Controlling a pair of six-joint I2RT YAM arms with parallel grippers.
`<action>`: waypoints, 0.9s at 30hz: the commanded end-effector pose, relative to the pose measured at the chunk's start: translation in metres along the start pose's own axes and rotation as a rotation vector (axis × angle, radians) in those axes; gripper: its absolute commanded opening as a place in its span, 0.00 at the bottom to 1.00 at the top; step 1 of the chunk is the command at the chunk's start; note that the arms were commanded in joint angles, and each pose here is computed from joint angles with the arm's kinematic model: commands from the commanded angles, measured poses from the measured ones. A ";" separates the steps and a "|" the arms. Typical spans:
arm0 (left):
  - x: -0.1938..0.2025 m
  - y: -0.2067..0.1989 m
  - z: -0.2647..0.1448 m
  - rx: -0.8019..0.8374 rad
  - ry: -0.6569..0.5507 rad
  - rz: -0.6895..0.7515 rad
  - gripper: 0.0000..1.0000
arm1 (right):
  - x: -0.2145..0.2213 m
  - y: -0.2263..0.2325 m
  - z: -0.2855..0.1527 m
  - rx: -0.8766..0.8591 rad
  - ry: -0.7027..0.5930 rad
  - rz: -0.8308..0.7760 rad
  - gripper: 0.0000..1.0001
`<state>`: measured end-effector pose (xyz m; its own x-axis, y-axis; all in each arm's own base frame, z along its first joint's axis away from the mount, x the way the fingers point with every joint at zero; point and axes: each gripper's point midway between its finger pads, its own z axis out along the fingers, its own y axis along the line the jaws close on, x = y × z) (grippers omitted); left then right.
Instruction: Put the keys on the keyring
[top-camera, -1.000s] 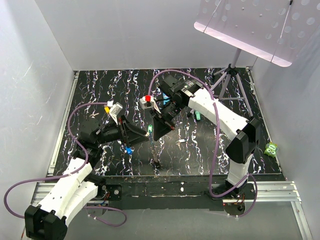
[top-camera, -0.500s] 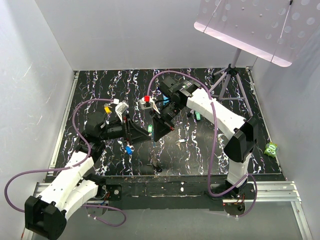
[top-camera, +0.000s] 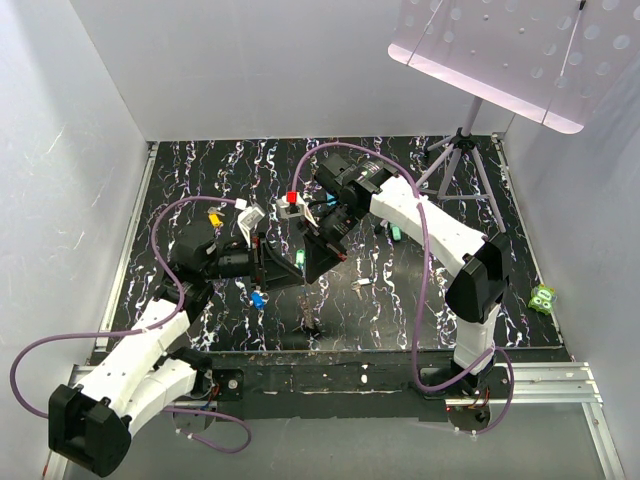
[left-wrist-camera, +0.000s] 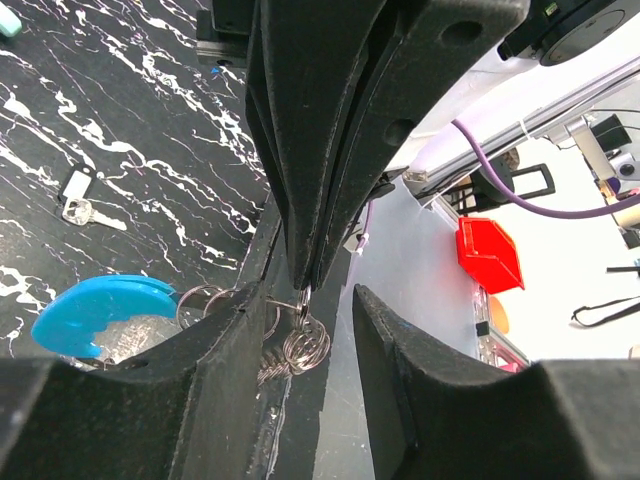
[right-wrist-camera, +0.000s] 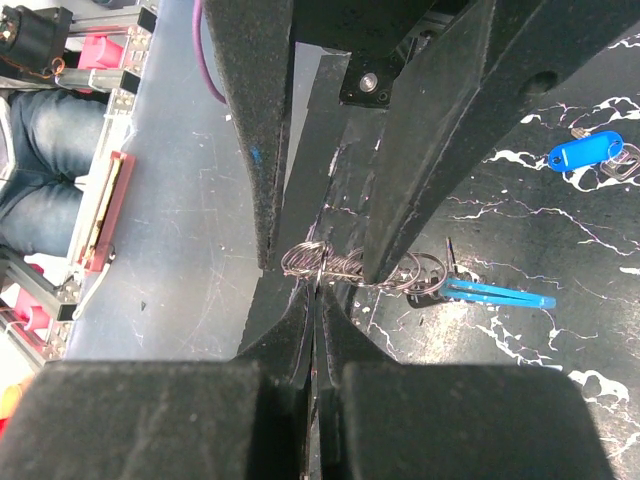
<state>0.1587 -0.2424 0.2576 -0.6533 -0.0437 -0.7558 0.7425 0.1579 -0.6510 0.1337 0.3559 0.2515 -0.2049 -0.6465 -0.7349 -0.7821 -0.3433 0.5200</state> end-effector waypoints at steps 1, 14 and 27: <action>-0.006 -0.011 0.000 0.033 0.010 0.040 0.37 | -0.016 0.010 -0.002 -0.031 -0.041 -0.026 0.01; -0.003 -0.010 0.002 0.035 0.029 0.035 0.20 | -0.016 0.010 -0.002 -0.034 -0.044 -0.021 0.01; 0.000 -0.011 0.001 0.045 0.045 0.047 0.00 | -0.016 0.011 -0.001 -0.037 -0.045 -0.020 0.01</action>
<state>0.1525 -0.2446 0.2509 -0.6598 0.0043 -0.7514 0.7448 0.1367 -0.6532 0.1337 0.3570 0.2499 -0.2145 -0.6491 -0.7298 -0.7756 -0.3410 0.5312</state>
